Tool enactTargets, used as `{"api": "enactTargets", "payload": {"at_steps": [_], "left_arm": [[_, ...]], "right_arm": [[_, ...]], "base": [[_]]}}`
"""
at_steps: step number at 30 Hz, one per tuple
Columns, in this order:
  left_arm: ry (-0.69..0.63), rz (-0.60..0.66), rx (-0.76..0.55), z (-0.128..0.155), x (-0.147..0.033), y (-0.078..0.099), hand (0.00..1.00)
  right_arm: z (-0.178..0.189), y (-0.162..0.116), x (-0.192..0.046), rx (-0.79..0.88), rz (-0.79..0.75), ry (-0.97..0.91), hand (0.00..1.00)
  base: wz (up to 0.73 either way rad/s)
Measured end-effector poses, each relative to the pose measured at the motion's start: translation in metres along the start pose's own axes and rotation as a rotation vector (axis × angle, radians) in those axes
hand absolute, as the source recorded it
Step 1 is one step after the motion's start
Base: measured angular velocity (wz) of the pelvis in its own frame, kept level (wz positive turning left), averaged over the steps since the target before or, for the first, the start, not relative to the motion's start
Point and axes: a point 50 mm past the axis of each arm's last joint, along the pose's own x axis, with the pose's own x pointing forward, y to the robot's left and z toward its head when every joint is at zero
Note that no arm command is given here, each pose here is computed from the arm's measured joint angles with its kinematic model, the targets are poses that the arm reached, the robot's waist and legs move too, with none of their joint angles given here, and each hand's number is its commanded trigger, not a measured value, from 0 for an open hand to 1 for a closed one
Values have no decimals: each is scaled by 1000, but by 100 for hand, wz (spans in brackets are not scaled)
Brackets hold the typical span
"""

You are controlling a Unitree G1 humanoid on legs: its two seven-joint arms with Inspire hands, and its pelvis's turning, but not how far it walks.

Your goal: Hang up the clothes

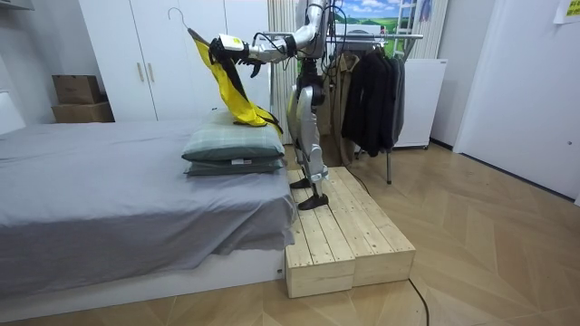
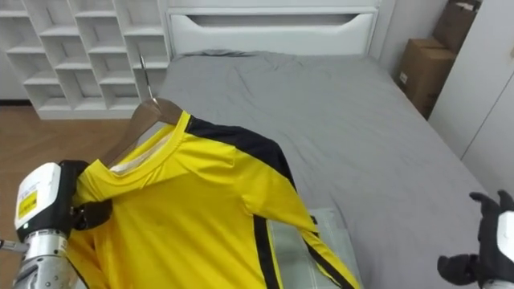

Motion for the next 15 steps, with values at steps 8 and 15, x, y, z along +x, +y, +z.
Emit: {"api": "enactTargets", "payload": {"at_steps": [8,15], "left_arm": [[-15,9,-36,6,0,3,100],[-44,11,-44,13,1,4,100]], "right_arm": [[41,-12,3,-11,-86,-189,0],[74,-16,5,27,-80,-306,0]], "base": [[-5],[0]]}}
